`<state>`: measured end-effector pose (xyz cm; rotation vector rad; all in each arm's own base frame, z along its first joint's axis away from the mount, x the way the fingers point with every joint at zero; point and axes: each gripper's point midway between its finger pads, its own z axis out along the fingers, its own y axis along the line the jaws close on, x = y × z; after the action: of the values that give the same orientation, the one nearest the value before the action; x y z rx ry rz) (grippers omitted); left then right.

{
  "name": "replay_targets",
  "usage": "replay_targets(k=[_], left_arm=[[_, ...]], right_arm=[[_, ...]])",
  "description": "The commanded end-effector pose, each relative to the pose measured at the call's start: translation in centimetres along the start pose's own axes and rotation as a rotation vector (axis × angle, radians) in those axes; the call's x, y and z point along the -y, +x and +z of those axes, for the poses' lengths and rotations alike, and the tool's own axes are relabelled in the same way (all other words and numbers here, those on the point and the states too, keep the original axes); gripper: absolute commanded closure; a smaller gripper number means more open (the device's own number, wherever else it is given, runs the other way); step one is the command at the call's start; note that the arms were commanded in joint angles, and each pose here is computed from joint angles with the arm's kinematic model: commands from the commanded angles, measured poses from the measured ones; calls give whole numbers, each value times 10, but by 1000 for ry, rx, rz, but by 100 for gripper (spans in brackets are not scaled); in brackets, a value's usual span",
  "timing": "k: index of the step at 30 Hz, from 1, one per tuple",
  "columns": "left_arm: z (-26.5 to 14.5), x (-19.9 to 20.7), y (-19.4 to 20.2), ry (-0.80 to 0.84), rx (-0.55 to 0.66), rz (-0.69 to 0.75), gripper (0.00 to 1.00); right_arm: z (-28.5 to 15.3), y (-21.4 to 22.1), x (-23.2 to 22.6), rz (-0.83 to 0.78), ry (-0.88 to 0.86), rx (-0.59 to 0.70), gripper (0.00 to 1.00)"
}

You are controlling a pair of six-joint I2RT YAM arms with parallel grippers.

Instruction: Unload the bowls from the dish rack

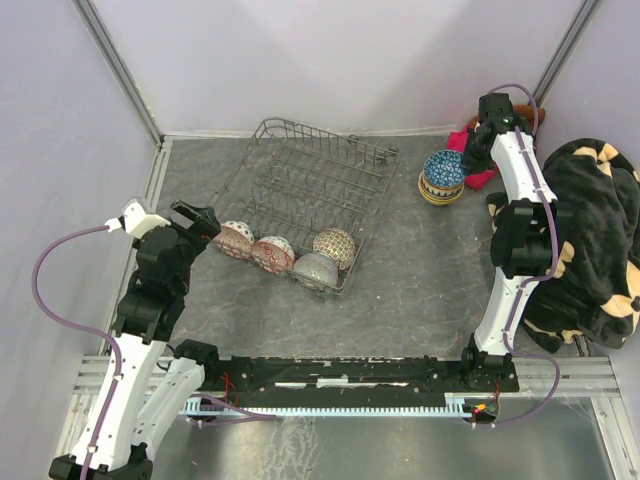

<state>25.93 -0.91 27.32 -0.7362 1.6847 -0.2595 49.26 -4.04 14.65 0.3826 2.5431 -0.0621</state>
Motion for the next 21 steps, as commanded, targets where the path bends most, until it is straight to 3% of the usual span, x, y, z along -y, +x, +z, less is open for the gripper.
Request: replay_targets(k=[1, 15, 17, 21], left_arm=[[-4, 11, -14, 36, 44, -36, 1], [-4, 9, -12, 33, 40, -40, 1], [-5, 9, -12, 33, 40, -40, 1], [-5, 9, -12, 34, 39, -41, 1]], right_arm=[[1, -15, -3, 46, -28, 53, 99], [11, -8, -3, 80, -40, 28, 98], [11, -7, -2, 84, -41, 27, 92], [9, -7, -2, 88, -39, 34, 71]])
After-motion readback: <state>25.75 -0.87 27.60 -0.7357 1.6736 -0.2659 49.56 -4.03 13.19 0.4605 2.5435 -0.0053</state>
